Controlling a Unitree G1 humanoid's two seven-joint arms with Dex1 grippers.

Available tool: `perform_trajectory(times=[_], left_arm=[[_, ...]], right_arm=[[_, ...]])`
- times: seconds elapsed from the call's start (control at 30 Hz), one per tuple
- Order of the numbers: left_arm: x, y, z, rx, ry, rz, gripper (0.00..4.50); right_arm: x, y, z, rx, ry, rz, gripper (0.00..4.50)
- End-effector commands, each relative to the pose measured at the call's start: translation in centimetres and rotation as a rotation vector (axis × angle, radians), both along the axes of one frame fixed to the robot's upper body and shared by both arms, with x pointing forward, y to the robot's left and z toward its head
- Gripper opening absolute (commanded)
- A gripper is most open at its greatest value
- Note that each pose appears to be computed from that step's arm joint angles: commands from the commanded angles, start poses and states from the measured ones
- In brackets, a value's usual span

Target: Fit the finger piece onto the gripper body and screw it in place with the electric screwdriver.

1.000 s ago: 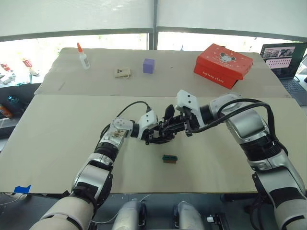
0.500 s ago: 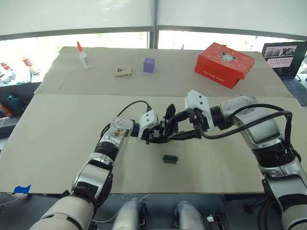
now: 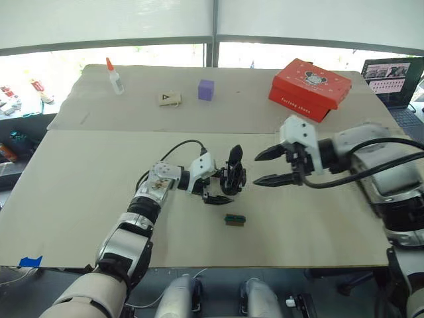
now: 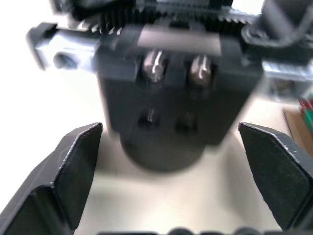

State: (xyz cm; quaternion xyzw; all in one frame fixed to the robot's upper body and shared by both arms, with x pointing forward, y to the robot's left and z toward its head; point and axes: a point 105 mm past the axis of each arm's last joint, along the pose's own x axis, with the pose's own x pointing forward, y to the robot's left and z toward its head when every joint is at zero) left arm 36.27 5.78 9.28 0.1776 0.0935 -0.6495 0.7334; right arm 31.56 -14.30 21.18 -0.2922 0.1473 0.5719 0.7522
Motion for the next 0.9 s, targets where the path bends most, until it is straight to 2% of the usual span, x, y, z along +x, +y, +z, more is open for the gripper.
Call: perform_trajectory(times=[0.03,0.1,0.27,0.37,0.43,0.63,0.73,0.9], left_arm=[[-0.6,1.1,1.2,-0.024,0.010,-0.011,4.50],[-1.8,2.5,2.5,-0.041,0.010,-0.026,4.50],[-6.7,6.2,6.6,-0.046,0.018,-0.066,4.50],[-9.4,7.2,8.9,-0.029,0.024,-0.089,4.50],[-10.7,7.4,10.0,-0.022,0.029,-0.100,4.50],[-12.6,6.6,12.3,-0.007,-0.016,-0.124,4.50],[-13.3,5.9,14.0,-0.045,-0.028,-0.142,4.50],[-13.8,4.8,16.2,-0.128,-0.031,-0.152,4.50]], right_arm=[[-0.4,-1.5,1.6,0.011,0.031,-0.054,4.49],[-0.4,-3.7,1.5,-0.019,0.108,-0.166,4.49],[0.3,-12.2,0.9,-0.155,0.206,-0.548,4.49],[0.0,-17.4,0.5,-0.206,0.272,-0.761,4.49],[-0.2,-19.7,0.1,-0.244,0.300,-0.839,4.49],[0.2,-23.9,-1.3,-0.291,0.374,-1.044,4.49],[0.6,-24.7,-2.0,-0.309,0.416,-1.122,4.49],[1.0,-24.9,-3.0,-0.355,0.459,-1.141,4.49]])
